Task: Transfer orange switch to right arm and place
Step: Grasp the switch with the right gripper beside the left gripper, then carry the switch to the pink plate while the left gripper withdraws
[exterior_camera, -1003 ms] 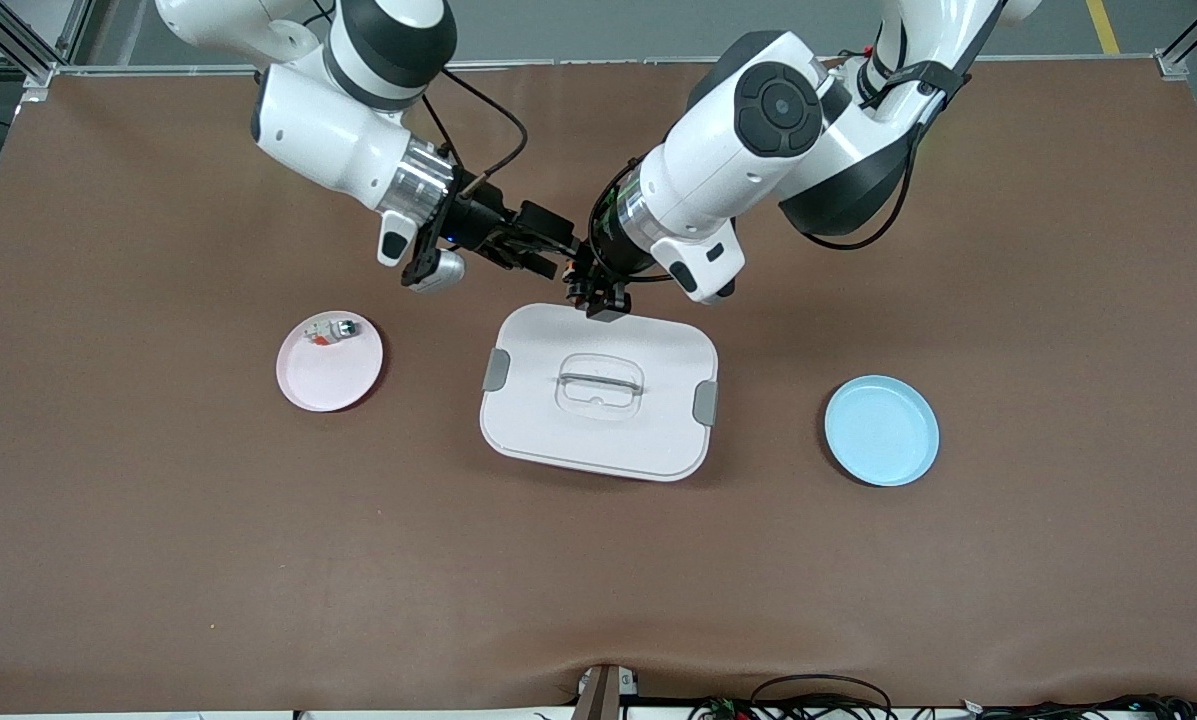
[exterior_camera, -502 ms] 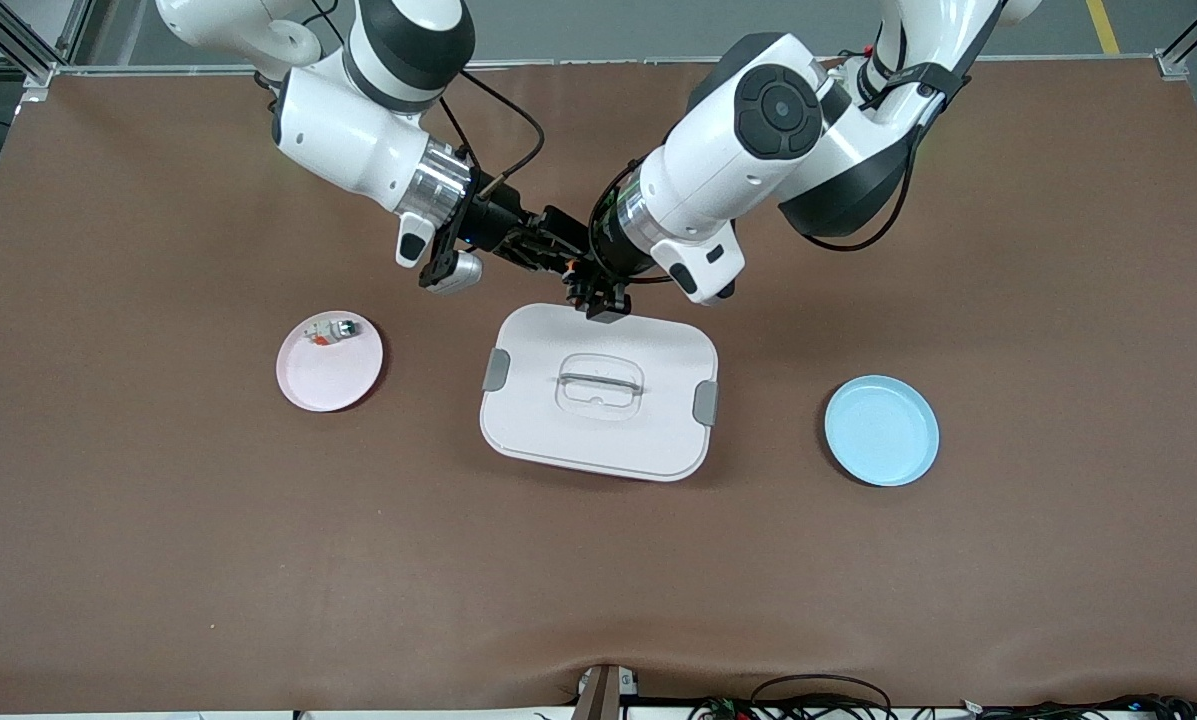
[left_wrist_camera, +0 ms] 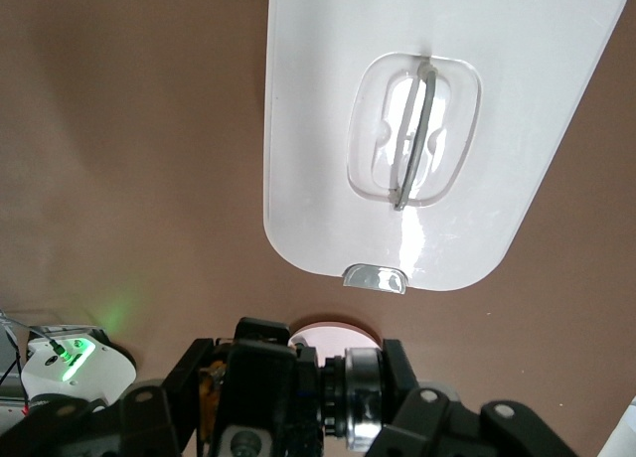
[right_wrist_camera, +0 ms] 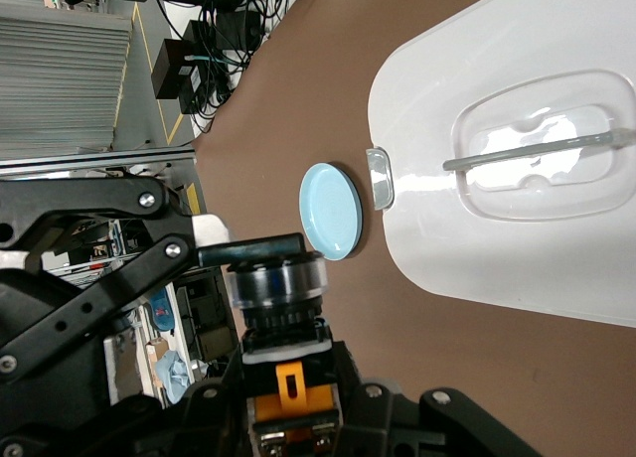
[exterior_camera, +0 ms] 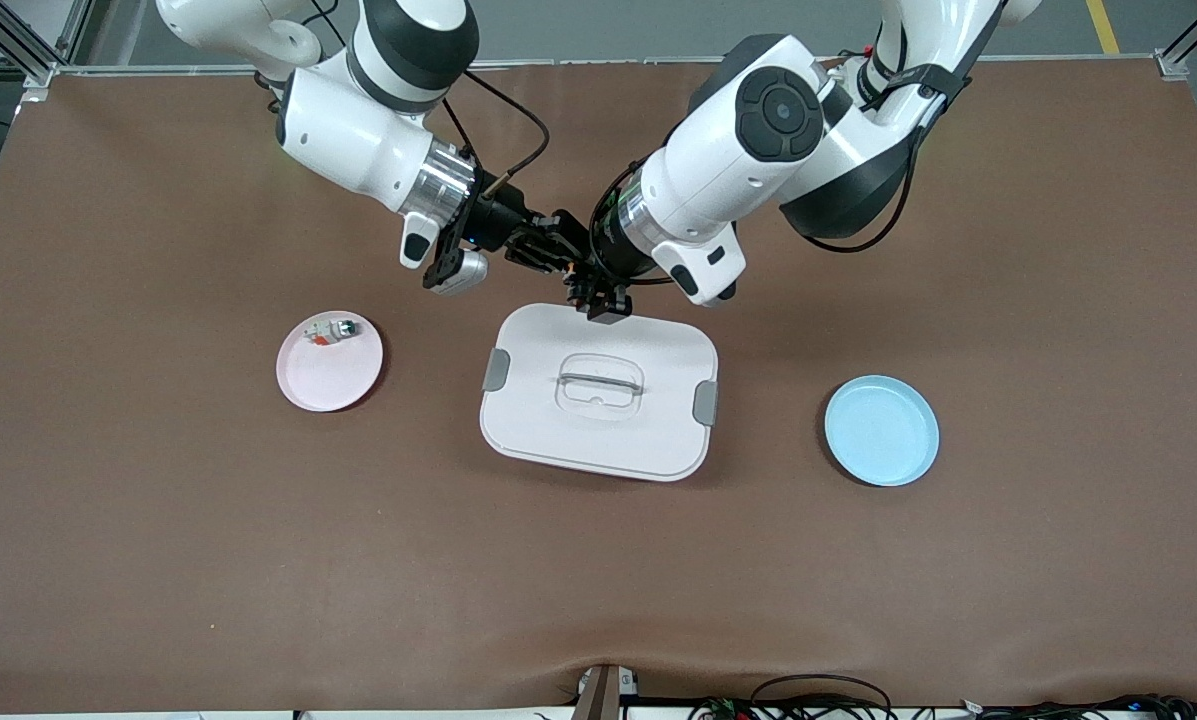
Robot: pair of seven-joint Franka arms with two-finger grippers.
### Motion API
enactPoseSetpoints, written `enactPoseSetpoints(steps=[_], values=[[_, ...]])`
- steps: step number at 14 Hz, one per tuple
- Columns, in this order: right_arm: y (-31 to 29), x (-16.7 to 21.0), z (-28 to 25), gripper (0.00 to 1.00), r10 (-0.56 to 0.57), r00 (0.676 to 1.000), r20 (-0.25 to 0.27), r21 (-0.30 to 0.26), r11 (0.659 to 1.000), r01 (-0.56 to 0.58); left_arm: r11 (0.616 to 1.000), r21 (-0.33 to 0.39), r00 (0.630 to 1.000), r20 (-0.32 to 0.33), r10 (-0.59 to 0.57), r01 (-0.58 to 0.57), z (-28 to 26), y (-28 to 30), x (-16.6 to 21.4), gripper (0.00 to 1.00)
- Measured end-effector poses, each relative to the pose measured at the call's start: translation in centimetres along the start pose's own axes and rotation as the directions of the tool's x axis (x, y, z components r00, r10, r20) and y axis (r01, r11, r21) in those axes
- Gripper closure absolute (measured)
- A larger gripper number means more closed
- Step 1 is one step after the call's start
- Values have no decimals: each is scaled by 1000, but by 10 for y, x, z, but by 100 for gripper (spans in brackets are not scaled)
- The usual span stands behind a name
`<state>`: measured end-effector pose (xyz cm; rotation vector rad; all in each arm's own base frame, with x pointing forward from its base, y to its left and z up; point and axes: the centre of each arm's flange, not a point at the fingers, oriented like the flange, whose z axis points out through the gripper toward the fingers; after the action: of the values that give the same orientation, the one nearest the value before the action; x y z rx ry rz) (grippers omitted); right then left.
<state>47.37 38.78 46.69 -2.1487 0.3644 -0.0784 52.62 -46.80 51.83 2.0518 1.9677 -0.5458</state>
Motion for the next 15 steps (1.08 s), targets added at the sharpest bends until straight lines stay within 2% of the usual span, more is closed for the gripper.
enactPoseSetpoints(steps=[1,2,4,5,8,10,13,15], values=[[0,1,1,66,0,1000,0,0,1000,0,1000,-1,1000,-1,-2,2,0,1,1,28],[-1,2,3,66,6,1000,1,1,1000,-6,1000,-3,1000,-1,-4,4,0,2,2,23],[2,4,8,66,17,1000,2,-4,1000,-17,1000,-14,1000,0,1,-1,-4,5,4,5],[2,5,9,66,17,1000,3,-4,1000,-17,1000,-23,1000,-2,11,-11,-8,8,5,0],[-1,7,10,66,-1,1000,0,-3,1000,1,998,-35,998,-16,59,-60,-25,14,16,0],[0,11,8,66,-88,996,-7,-21,996,88,992,-37,991,-45,123,-124,-49,22,35,0],[2,19,4,66,-245,969,5,-81,966,245,975,-37,972,-95,216,-220,-90,36,76,0],[6,25,1,66,-339,940,42,-131,931,342,948,-31,943,-117,312,-318,-114,45,104,0]])
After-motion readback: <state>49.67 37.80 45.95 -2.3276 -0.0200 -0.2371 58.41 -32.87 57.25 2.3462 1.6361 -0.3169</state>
